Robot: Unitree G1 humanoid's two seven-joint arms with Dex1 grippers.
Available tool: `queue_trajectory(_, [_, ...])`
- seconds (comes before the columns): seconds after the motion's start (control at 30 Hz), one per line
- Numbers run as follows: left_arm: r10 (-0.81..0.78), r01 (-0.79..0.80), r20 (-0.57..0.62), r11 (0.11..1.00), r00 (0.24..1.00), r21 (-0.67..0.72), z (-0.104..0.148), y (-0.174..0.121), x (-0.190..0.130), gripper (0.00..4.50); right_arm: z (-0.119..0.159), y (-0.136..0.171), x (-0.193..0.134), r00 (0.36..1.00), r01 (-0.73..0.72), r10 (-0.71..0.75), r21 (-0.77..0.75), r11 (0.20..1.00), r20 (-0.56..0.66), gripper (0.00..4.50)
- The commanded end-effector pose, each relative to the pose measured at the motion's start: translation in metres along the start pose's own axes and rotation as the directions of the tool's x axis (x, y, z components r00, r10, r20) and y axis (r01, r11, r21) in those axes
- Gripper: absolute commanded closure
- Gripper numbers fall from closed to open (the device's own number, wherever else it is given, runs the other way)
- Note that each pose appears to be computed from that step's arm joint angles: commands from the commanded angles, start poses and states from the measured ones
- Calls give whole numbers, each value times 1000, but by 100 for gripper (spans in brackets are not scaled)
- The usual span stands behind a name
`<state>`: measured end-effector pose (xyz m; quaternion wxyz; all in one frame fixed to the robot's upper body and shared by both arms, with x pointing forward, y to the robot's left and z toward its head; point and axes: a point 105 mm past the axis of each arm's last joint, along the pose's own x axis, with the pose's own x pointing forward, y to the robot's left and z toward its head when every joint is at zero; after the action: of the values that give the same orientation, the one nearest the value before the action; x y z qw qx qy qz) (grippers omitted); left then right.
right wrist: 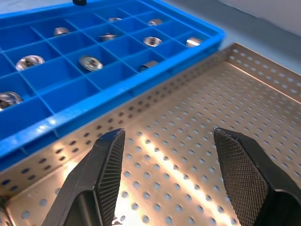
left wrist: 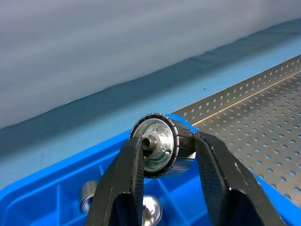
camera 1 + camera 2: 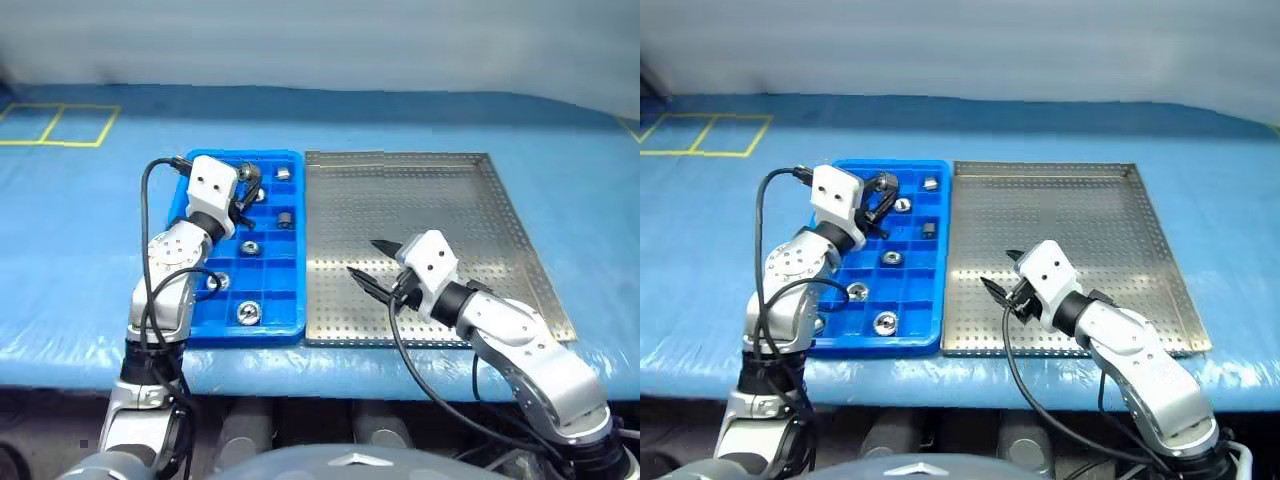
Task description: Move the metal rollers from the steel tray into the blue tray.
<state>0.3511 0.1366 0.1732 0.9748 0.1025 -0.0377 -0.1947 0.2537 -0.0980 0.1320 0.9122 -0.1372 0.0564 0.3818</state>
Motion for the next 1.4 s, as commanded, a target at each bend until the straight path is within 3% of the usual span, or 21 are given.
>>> queue_trajectory(0.03, [-67,68,35,998,997,-10,23,-7,-14,318,7,3,6,998,-33,34,-19,999,46,134])
queue_trajectory(0.27, [-313,304,-90,947,945,-102,4,-39,-28,318,2,7,13,997,-52,53,-16,999,48,134])
queue_trajectory(0.43, [-395,371,-170,916,903,-155,-17,-54,-21,318,0,8,13,998,-39,39,-6,999,49,134])
queue_trajectory(0.73, [-296,283,-256,955,920,-85,-42,-41,9,318,-5,7,7,999,12,-12,4,1000,41,134])
queue_trajectory(1.17, [-325,312,-209,946,922,-94,-34,-40,5,318,-8,5,4,999,38,-38,-2,999,35,134])
queue_trajectory(1.4, [-235,222,-183,971,955,-86,-26,-13,-2,318,-7,7,8,999,21,-21,-6,1000,37,134])
